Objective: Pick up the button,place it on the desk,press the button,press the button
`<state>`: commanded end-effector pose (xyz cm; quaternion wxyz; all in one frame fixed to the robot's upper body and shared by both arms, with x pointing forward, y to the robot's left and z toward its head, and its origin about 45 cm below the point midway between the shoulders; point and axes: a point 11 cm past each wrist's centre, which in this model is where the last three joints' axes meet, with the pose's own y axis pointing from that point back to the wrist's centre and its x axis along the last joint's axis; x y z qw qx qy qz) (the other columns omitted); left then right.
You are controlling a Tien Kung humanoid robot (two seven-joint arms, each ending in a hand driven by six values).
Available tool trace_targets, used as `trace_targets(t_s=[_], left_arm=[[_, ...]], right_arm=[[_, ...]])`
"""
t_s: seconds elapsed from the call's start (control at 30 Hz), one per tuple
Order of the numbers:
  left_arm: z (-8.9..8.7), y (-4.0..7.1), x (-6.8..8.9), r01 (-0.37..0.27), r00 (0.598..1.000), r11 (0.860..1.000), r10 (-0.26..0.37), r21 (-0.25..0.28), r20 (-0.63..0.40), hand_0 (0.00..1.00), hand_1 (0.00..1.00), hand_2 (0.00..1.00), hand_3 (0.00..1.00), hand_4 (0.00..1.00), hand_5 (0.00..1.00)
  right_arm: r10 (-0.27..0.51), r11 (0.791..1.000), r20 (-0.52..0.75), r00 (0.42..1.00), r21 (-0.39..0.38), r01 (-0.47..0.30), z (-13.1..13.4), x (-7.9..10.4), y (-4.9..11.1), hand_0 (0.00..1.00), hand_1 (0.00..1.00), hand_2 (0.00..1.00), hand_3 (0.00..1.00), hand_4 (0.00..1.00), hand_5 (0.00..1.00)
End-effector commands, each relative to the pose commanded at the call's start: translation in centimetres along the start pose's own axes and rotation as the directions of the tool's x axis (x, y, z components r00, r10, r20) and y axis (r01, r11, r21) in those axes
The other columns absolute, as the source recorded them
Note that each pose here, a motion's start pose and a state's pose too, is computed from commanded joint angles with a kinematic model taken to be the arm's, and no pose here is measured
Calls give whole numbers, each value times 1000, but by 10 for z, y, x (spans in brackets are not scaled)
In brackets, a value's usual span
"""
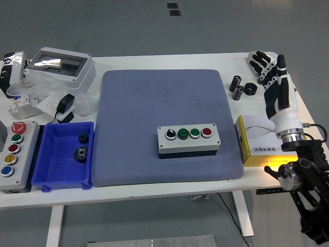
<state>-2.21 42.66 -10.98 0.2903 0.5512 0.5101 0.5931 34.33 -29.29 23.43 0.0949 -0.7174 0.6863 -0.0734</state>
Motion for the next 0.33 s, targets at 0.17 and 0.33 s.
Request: trace_targets(t_s=[0.17, 0.33], left_arm=[[2, 0, 4, -8, 1000, 1000, 8, -2, -1, 638, 545, 620, 579, 633, 95], [3, 1, 8, -15, 1000, 1000, 15, -1, 0, 638, 544, 620, 579, 634, 96]], right_arm=[[-9, 1000, -6, 1000, 1, 9, 0, -3, 0, 863, 760, 763, 729, 924, 968], [-5, 1000, -10, 1000, 0, 5, 0, -1, 0, 858, 758, 762, 725, 918, 957]])
